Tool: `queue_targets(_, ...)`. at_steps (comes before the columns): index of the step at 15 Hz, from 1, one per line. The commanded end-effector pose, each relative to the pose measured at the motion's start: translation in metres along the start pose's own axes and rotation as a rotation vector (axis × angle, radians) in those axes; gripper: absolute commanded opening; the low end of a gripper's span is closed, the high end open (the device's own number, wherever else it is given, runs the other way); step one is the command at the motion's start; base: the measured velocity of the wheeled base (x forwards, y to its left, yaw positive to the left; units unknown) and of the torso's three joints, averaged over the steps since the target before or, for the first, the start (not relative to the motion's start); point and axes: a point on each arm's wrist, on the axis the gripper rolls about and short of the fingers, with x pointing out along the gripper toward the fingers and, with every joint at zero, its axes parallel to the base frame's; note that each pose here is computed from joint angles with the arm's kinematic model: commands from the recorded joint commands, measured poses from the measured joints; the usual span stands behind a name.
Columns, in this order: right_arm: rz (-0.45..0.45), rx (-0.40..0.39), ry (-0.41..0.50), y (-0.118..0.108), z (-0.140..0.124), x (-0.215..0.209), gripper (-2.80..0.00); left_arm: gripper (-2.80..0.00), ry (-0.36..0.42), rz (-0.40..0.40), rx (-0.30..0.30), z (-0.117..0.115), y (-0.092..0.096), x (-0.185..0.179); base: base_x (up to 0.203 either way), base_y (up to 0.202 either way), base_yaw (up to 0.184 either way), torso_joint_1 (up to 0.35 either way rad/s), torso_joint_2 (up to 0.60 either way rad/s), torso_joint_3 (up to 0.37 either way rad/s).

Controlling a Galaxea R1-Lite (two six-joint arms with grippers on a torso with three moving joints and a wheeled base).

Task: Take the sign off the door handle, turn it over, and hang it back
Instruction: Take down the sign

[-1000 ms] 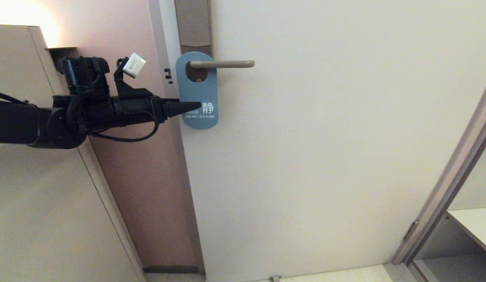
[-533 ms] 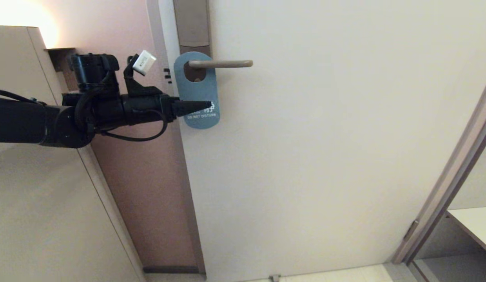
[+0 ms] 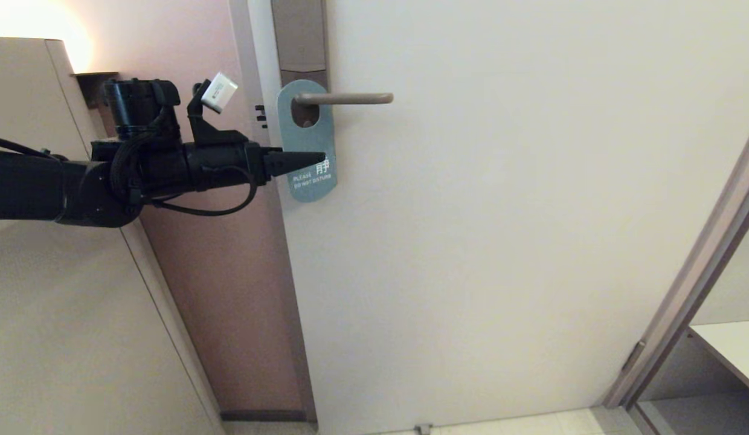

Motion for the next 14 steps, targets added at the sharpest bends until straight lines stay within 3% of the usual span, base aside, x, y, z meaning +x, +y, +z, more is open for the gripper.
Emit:
queue_targets(1, 0.001, 0.0, 0.001, 0.0, 0.0, 0.0, -2.8, 0.0, -0.004, -0.008, 0.005, 0.002, -0.002, 0.0, 0.0, 0.0, 0.0, 0.0, 0.0, 0.0)
queue_targets(14, 0.001, 0.0, 0.001, 0.0, 0.0, 0.0, -2.8, 0.0, -0.019, -0.018, 0.034, 0.01, -0.019, 0.012, 0.0, 0.0, 0.0, 0.0, 0.0, 0.0)
